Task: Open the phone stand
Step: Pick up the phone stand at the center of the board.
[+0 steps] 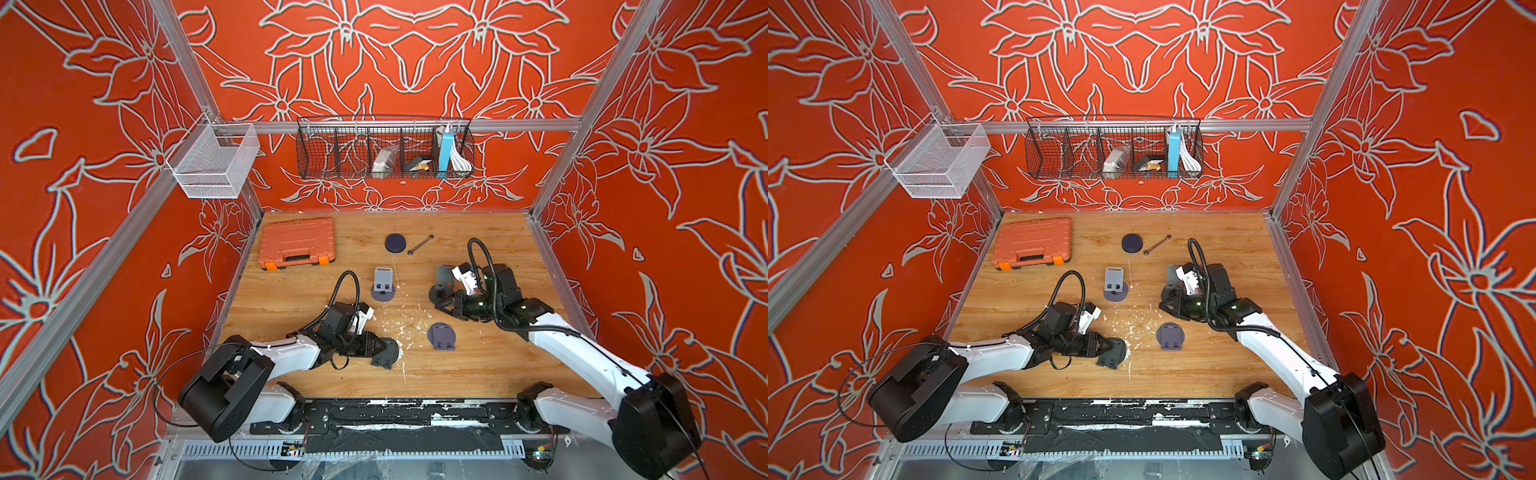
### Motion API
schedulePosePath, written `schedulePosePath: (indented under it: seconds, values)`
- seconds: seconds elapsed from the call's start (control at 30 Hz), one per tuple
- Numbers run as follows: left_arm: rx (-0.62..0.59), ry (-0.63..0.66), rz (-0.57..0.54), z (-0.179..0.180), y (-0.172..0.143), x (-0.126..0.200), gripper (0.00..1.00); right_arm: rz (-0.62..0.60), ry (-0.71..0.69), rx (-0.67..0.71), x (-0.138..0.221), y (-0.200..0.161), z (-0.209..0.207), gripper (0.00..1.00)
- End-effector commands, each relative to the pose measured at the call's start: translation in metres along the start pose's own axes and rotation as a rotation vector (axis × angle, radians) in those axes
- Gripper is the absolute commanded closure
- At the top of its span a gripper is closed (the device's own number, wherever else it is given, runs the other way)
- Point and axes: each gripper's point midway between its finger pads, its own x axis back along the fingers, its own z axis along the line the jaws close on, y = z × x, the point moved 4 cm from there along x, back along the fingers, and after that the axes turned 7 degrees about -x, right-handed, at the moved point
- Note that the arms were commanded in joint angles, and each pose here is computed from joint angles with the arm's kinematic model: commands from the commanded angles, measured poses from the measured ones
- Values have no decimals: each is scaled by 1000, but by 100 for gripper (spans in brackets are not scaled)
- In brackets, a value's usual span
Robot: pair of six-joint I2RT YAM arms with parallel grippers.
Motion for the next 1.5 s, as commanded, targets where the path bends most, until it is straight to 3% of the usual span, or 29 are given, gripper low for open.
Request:
schedulePosePath:
  seconds: [0.0,0.27,0.53,0.9,1.17,1.47]
  values:
    - [18,-9,45,4,-10,-4,72,-13,-7,-3,-4,0,-4,84]
    - [62,-17,105,10,-18,-15,100,-26,-13,-1,-6,-2,-11,84]
    - [94,-38,85,3,-13,-12,100,-24,1,-2,-5,-5,-10,84]
    - [132,-182,-130,-70,42,50,100,-2,106,28,6,-8,13,84]
    - [200,-341,-336,-104,76,92,100,-22,284,34,4,-13,38,72]
    - [179,-454,-437,-132,96,118,100,13,385,66,-15,-27,69,67]
